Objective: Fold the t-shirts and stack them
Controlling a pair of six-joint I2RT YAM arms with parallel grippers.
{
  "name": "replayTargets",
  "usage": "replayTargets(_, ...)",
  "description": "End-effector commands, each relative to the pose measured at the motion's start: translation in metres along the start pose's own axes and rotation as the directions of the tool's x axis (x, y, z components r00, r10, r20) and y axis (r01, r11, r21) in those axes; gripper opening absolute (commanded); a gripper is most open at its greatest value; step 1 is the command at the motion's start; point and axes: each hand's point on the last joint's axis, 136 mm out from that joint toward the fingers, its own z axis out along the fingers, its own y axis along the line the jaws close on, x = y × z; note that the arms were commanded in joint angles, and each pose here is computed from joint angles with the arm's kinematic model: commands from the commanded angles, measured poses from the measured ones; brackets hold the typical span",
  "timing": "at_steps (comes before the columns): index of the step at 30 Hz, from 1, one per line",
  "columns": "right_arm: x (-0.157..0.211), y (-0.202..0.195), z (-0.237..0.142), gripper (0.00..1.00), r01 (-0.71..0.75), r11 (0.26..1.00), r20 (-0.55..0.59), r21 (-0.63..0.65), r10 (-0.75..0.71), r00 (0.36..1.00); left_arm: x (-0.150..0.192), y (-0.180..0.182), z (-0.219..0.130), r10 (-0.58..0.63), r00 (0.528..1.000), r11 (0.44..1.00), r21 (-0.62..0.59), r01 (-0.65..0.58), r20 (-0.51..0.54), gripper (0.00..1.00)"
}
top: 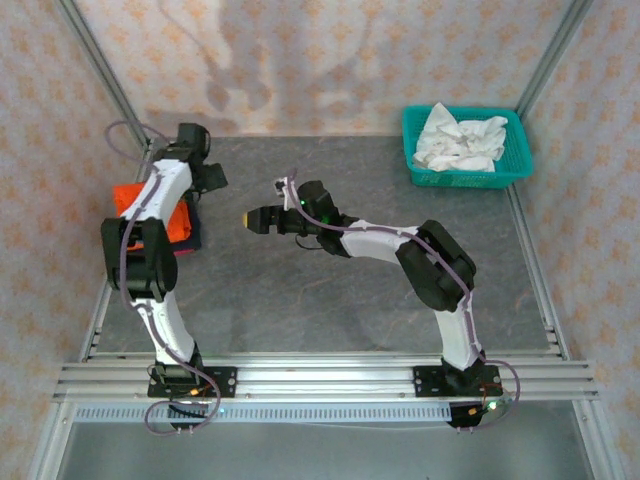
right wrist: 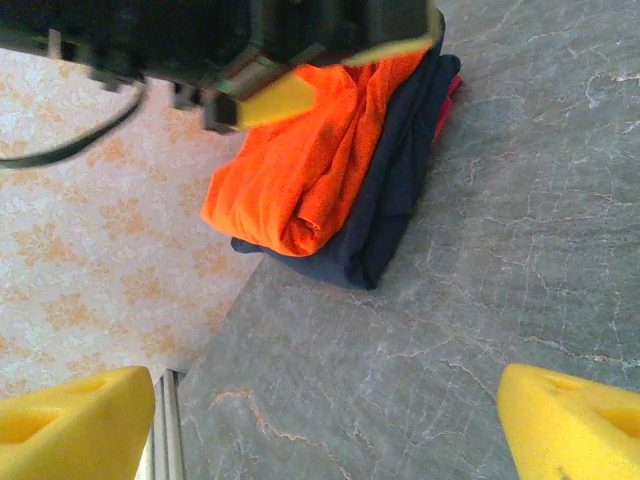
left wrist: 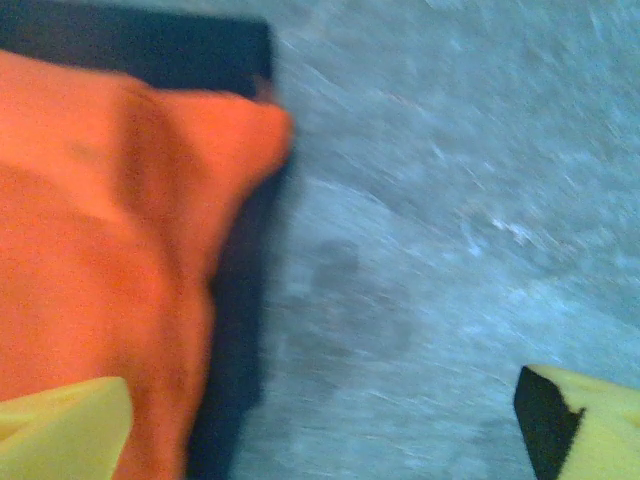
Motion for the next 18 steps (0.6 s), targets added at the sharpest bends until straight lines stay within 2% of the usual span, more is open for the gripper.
replayTargets(1,-0.004,0.006,-0.003,0.88,0.008,1.000,0.024,-0.031,-0.007,1.000,0.035,-0.003,0.039,-0.054,0.990,0.998,0.005,0.055,-0.133,0.92)
replayTargets(4,-0.004,0.005,-0.006,0.89,0.008,1.000,0.027,-0.027,-0.008,1.000,0.052,-0.001,0.056,-0.074,0.979,0.997,-0.012,0.073,-0.190,0.82)
replayTargets(7,-0.006,0.004,-0.007,0.89,0.007,1.000,0.034,-0.028,-0.006,0.999,0.069,0.001,0.068,-0.106,0.965,0.994,-0.008,0.107,-0.241,0.81)
replayTargets(14,-0.008,0.004,-0.012,0.89,0.004,1.000,0.047,-0.027,-0.003,0.999,0.077,0.044,0.063,-0.190,0.957,0.981,-0.083,0.176,-0.218,0.82)
replayTargets(18,-0.013,-0.007,-0.023,0.88,0.034,0.999,0.065,0.035,-0.036,0.997,0.075,0.047,0.054,-0.168,0.967,0.985,-0.063,0.159,-0.190,0.89)
